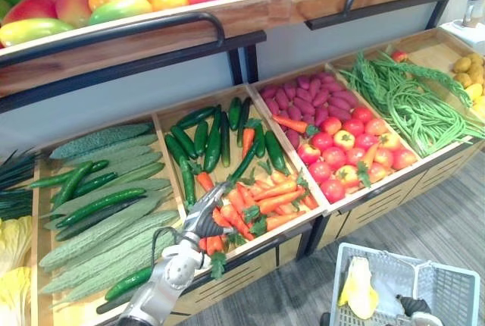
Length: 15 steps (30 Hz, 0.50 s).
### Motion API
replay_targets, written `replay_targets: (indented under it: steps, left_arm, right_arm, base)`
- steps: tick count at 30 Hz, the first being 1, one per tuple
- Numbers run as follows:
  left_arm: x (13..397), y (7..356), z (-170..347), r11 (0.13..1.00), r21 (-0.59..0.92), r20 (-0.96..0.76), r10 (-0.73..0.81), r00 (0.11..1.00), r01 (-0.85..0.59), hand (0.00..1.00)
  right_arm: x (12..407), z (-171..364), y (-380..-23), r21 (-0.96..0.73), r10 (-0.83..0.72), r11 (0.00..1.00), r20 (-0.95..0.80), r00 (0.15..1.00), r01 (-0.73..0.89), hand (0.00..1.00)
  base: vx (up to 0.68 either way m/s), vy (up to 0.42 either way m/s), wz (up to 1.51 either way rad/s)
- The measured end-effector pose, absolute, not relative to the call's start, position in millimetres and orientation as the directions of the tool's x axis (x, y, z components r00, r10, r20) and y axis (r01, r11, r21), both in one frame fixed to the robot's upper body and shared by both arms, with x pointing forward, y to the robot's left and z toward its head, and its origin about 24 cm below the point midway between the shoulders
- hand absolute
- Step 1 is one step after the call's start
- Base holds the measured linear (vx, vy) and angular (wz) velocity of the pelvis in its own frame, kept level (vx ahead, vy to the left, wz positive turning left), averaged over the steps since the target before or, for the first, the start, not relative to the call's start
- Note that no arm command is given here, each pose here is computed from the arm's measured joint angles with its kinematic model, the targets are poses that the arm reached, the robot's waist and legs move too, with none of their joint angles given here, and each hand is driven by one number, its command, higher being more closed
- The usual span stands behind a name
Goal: Pick vegetable in the basket
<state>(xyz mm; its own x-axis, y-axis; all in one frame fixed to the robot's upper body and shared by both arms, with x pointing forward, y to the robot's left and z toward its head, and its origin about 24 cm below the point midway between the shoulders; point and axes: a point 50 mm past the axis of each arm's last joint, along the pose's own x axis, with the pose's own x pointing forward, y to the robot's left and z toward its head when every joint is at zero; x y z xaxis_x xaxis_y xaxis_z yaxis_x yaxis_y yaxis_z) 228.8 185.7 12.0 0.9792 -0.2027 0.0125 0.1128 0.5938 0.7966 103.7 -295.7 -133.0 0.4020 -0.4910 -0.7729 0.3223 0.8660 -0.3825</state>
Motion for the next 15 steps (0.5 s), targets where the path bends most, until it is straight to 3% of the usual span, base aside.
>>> replay_targets:
  steps: [9, 15]
  left_arm:
    - [248.9, 174.8, 7.5, 0.514, 0.845, -0.004, -0.267, 0.964, 0.146, 0.00]
    - [261.9, 181.8, 4.8, 0.489, 0.863, -0.017, -0.228, 0.974, 0.129, 0.00]
  right_arm:
    - [102.6, -135.4, -287.4, -0.373, -0.485, 0.869, -0.773, 0.409, 0.326, 1.00]
    - [105.0, -136.3, -281.9, -0.367, -0.477, 0.874, -0.770, 0.424, 0.318, 1.00]
  base:
    - [0.03, -0.020, -0.11]
    - [-0.01, -0.031, -0.13]
